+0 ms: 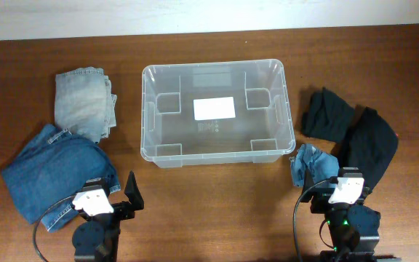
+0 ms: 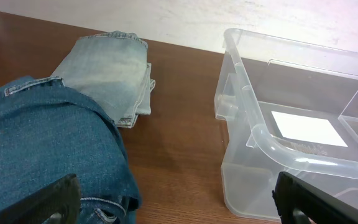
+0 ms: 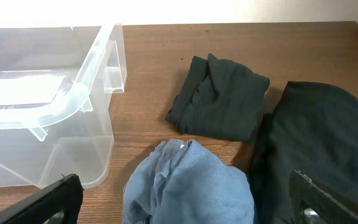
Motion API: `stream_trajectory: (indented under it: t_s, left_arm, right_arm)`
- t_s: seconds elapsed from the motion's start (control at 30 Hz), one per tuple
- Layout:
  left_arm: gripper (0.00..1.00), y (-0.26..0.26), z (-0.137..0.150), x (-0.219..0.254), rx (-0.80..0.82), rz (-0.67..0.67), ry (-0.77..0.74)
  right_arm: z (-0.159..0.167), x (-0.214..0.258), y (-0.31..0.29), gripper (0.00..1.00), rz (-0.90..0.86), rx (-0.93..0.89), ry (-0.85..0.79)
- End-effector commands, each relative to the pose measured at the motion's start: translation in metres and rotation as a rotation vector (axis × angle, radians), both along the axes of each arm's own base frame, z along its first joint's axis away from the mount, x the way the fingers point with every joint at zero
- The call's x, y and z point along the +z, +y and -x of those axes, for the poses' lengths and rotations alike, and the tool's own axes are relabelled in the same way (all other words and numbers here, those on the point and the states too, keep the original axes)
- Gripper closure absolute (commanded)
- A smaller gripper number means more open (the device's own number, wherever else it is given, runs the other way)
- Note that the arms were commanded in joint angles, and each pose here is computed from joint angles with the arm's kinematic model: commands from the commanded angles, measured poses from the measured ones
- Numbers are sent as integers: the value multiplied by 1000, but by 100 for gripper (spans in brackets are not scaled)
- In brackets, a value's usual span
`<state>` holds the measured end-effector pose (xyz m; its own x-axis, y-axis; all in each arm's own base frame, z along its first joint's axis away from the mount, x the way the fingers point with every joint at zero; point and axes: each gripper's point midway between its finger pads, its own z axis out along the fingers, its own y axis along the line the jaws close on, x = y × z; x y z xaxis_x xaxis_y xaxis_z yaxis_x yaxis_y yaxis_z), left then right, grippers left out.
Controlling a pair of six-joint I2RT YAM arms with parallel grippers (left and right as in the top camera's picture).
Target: Pack container
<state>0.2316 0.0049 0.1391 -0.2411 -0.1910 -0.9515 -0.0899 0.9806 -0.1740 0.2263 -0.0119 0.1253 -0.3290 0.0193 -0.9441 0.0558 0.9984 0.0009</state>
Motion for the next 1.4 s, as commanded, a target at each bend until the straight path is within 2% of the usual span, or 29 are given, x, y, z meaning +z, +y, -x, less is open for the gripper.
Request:
stream_trajectory:
  t_s: [0.0,1.27,1.37]
  left_arm:
    - [1,0,0,0,-7,-14,-5]
    - [0,-1,-1,1,-11,-8,-13]
    - [1,-32,-1,11,-187,37,-50]
  right_arm:
    - [0,-2,-1,2,-11,-9,2]
    - [0,-2,-1,2,-11,-9,2]
    - [0,-2,-1,2,-11,-9,2]
